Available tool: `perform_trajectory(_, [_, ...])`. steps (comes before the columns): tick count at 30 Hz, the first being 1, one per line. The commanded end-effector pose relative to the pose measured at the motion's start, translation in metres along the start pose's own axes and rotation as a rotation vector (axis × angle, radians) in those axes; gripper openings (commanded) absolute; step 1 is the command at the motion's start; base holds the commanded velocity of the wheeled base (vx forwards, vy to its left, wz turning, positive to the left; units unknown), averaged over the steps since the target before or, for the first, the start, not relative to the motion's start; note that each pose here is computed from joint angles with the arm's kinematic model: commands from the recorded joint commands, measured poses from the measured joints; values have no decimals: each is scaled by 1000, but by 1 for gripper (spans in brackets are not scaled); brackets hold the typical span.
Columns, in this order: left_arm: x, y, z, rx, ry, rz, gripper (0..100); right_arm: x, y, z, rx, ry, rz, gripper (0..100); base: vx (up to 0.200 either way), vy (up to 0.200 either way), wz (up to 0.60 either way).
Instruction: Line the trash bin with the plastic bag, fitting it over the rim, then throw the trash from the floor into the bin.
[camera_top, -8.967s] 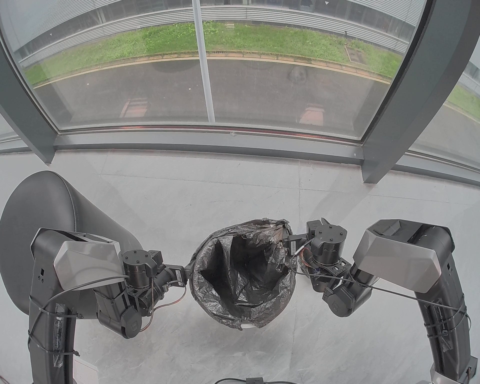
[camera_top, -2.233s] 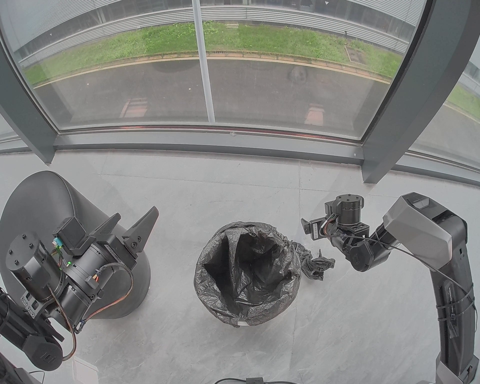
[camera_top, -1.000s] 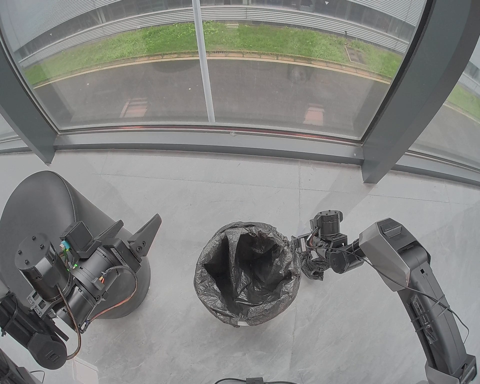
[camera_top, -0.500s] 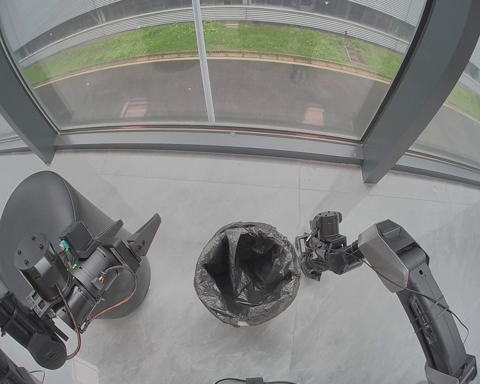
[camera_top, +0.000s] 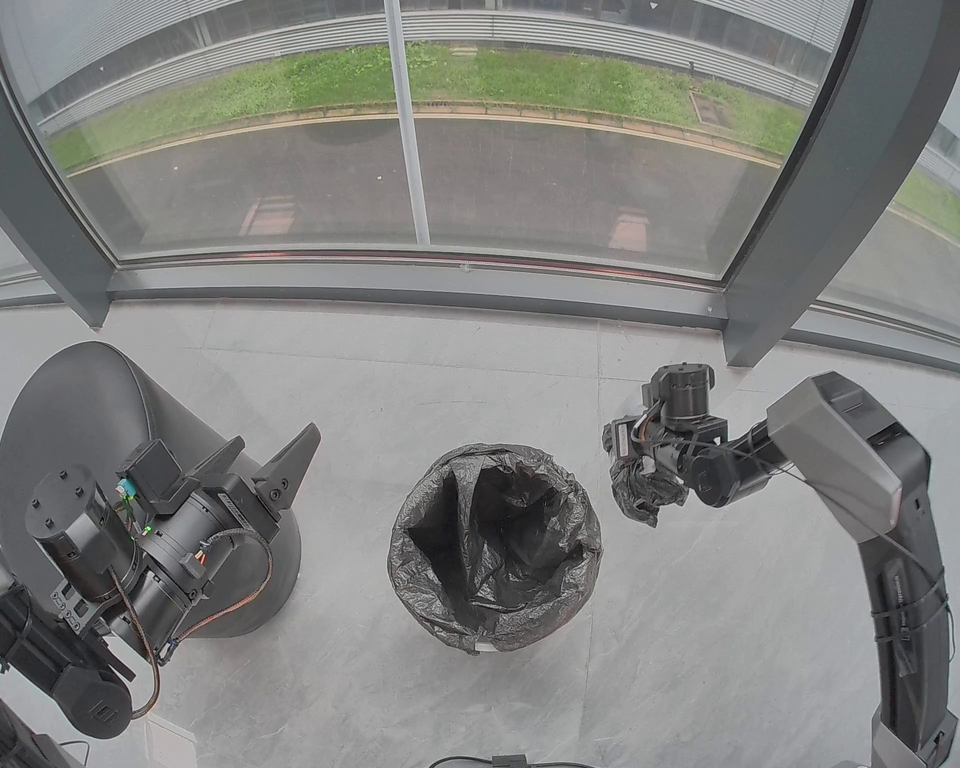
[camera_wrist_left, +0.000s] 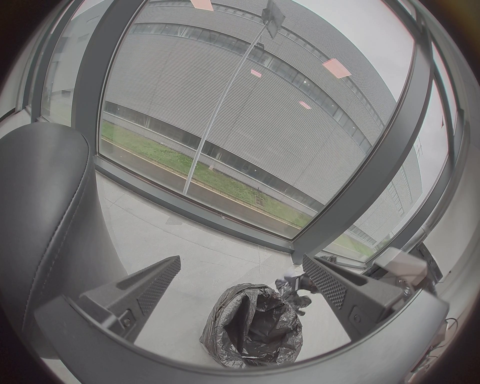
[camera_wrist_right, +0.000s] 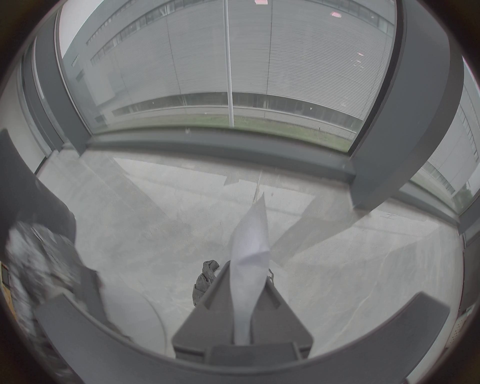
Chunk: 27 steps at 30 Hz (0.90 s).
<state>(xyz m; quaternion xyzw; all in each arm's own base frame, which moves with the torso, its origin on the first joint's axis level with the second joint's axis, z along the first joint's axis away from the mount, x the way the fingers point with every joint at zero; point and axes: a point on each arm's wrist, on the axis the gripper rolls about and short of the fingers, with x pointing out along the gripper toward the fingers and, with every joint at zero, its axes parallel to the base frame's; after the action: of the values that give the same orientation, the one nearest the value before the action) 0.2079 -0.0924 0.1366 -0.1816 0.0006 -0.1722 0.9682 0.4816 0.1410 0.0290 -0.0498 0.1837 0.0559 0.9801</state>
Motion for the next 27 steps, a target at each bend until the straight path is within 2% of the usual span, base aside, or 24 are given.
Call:
perform_trajectory(1, [-1, 0, 3, 3, -14, 4, 100, -135, 0, 95, 31, -203, 67, 0, 0, 0, 0])
perform_trajectory(3, [-1, 3, 5, 4, -24, 16, 100, -172, 12, 102, 25, -242, 124, 0, 0, 0, 0])
perform_trajectory(4, [-1, 3, 5, 4, -24, 16, 100, -174, 14, 102, 23, -243, 130, 0, 0, 0, 0])
perform_trajectory(6, [-3, 5, 13, 2, -58, 21, 100, -222, 38, 95, -15, -232, 227, 0, 0, 0, 0])
perform_trajectory(10, [-13, 2, 33, 8, -138, 8, 100, -262, 72, 82, -66, -226, 352, 0, 0, 0, 0])
perform_trajectory(12, [-20, 0, 48, 16, -181, -3, 100, -270, 86, 81, -77, -226, 375, 0, 0, 0, 0])
perform_trajectory(15, [-36, -2, 76, 30, -233, 9, 100, -278, 106, 75, -90, -210, 414, 0, 0, 0, 0])
perform_trajectory(19, [-57, 1, 116, 31, -304, 87, 100, -272, 131, 54, -109, -151, 455, 0, 0, 0, 0])
perform_trajectory(22, [-70, 2, 134, 35, -340, 133, 100, -259, 141, 43, -124, -116, 455, 0, 0, 0, 0])
perform_trajectory(24, [-76, -1, 142, 33, -352, 116, 100, -249, 148, 40, -131, -104, 450, 0, 0, 0, 0])
perform_trajectory(27, [-96, -3, 152, 24, -363, 42, 100, -225, 164, 38, -142, -98, 409, 0, 0, 0, 0])
